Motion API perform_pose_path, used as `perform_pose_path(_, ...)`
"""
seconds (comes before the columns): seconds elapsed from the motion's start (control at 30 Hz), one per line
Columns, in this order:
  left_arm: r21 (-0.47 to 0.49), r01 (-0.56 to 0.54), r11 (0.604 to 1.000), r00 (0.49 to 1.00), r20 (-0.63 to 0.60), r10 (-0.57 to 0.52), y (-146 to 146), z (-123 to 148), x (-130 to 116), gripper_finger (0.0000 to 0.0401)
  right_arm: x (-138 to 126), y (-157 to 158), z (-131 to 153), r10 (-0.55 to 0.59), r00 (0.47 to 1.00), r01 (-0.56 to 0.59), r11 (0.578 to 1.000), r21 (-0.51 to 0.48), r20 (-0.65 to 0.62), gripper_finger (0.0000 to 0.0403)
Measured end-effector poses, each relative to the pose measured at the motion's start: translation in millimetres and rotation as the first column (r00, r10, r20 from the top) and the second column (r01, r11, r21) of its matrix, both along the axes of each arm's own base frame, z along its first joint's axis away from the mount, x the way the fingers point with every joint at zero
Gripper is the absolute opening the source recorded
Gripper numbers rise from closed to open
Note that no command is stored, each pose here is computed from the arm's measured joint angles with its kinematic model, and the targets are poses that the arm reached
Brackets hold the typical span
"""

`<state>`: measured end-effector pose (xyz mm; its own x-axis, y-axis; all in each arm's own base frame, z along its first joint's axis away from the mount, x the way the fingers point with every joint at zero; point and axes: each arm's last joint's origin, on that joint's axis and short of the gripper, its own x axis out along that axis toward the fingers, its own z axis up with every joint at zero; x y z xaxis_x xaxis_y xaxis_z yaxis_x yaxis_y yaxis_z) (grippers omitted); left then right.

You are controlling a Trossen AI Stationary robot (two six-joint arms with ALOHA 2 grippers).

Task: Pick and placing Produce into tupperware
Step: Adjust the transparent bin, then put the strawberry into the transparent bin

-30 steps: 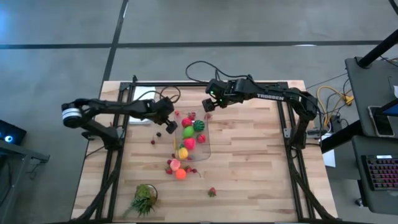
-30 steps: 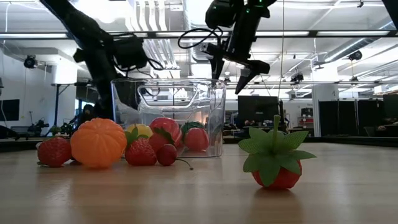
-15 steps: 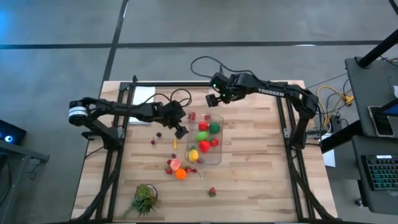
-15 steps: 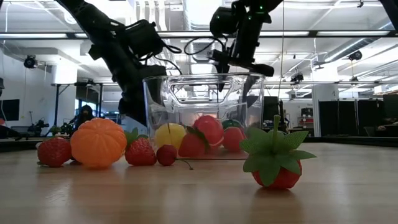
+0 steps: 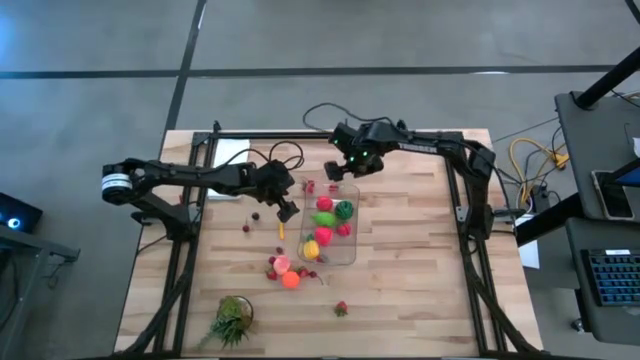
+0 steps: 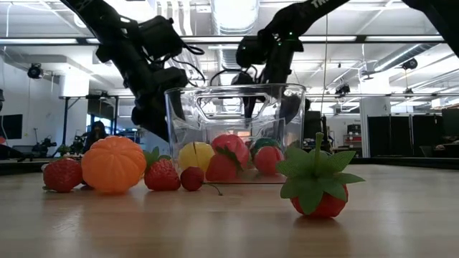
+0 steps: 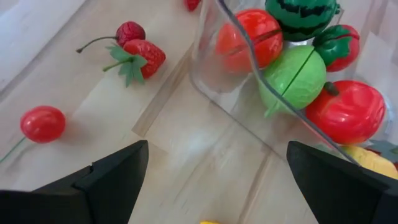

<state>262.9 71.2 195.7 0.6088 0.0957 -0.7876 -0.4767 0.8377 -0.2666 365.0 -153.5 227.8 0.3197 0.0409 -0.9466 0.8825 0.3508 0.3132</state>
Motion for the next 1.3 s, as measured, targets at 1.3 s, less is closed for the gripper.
perform_pose_path(1.3, 0.124, -0.046, 0.991, 0.998, 0.045, 0.041, -10.8, 46.2, -45.9, 0.0368, 15.4, -5.4, -24.7, -0.093, 0.995, 0.094, 0.995, 0.027, -0.036, 0.0329)
